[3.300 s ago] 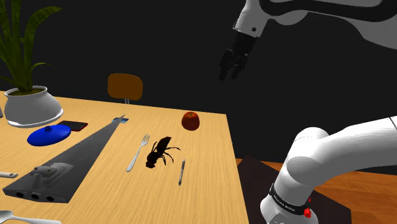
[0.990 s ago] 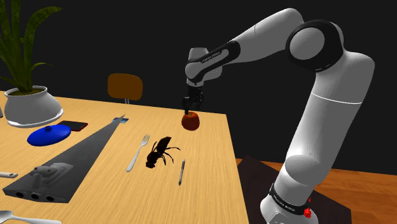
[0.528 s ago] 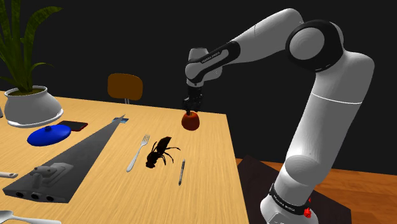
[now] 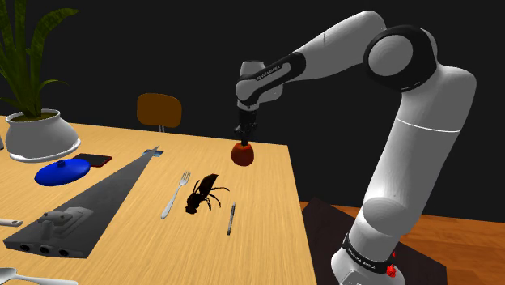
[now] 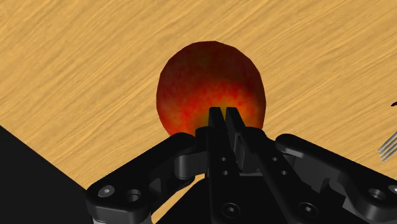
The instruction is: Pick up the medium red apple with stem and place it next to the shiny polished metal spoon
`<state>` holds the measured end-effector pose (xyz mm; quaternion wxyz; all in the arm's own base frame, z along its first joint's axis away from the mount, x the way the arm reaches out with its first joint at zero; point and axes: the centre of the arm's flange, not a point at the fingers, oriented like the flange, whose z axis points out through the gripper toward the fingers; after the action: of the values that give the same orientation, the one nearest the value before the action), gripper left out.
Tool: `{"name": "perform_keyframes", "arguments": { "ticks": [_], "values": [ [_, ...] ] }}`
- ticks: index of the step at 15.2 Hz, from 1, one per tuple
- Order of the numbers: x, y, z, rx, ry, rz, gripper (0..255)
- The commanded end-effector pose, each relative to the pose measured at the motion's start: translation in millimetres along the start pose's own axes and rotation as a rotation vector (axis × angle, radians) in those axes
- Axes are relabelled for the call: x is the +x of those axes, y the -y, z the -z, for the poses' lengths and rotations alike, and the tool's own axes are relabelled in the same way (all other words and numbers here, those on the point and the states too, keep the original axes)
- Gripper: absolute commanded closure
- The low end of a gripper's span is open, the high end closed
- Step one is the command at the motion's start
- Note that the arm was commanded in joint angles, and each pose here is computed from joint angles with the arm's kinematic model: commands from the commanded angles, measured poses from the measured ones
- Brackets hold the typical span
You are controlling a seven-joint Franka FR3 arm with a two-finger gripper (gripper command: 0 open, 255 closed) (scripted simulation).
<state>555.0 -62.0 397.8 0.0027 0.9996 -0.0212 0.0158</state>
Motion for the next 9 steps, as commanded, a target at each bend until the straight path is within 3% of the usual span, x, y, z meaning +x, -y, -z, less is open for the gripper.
{"name": "perform_keyframes", "arguments": {
  "ticks": [1, 9],
  "values": [
    [0, 0, -1, 0.0, 0.001, 0.0, 255],
    [1, 0, 41, 0.0, 0.001, 0.0, 255]
  ]
}}
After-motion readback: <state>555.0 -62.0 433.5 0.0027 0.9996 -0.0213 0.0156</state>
